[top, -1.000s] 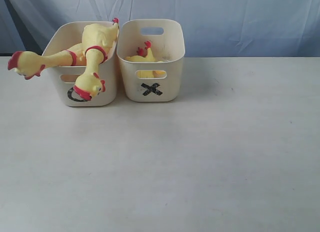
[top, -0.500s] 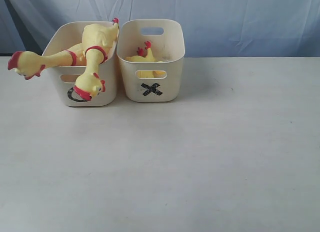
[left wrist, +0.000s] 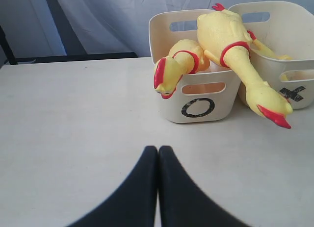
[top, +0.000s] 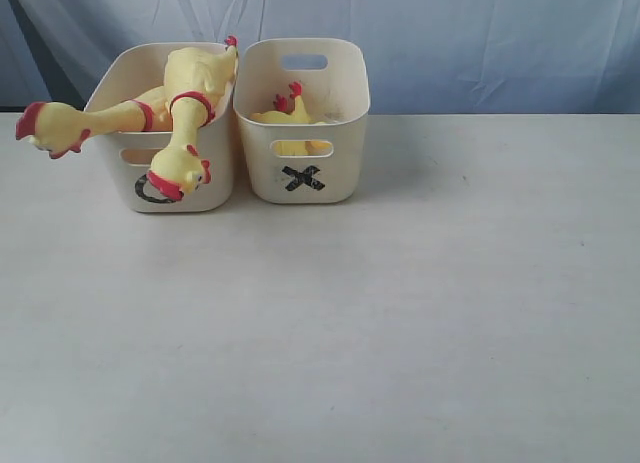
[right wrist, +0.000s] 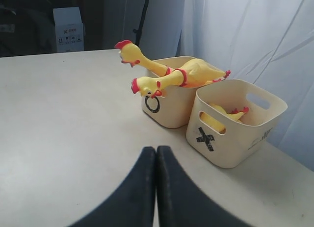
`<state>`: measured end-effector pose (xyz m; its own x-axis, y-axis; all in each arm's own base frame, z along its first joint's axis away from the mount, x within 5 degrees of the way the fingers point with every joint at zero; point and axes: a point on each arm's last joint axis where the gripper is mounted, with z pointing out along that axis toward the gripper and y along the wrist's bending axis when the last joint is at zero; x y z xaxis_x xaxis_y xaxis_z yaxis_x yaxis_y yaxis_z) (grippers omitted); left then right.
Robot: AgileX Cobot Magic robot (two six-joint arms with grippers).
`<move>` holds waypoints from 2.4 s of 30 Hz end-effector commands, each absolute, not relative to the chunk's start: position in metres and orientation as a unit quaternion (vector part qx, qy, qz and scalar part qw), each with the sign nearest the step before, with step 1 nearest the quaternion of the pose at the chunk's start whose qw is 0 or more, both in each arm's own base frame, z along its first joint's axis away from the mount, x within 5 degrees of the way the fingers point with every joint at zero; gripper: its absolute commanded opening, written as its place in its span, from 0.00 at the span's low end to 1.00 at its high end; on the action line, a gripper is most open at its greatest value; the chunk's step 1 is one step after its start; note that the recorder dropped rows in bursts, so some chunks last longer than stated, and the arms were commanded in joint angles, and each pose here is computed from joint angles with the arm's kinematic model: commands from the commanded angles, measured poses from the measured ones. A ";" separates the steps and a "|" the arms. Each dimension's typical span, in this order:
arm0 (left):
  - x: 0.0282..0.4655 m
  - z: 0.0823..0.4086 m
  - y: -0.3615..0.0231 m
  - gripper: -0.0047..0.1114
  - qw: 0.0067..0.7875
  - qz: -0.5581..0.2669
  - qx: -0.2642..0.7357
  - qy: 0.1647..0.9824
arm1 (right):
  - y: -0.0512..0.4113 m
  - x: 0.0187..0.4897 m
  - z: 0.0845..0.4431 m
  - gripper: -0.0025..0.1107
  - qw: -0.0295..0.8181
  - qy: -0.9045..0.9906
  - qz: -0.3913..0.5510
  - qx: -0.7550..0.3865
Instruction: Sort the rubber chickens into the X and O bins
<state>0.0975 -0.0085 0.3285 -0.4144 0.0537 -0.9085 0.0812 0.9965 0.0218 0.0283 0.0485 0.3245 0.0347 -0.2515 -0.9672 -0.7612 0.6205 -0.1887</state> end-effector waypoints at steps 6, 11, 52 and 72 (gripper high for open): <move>0.059 0.342 0.005 0.04 0.615 0.015 -0.002 0.788 | 0.029 0.007 0.330 0.02 0.699 0.653 0.114 -0.269; 0.033 0.348 0.010 0.04 0.659 0.043 -0.041 0.750 | 0.026 -0.007 0.330 0.02 0.731 0.634 0.081 -0.240; 0.010 0.335 0.002 0.04 0.815 -0.006 -0.032 0.578 | 0.004 0.023 0.316 0.02 0.830 0.542 -0.045 -0.122; 0.054 0.221 0.000 0.04 0.718 -0.008 -0.003 0.696 | 0.008 0.054 0.224 0.02 0.751 0.578 -0.196 -0.252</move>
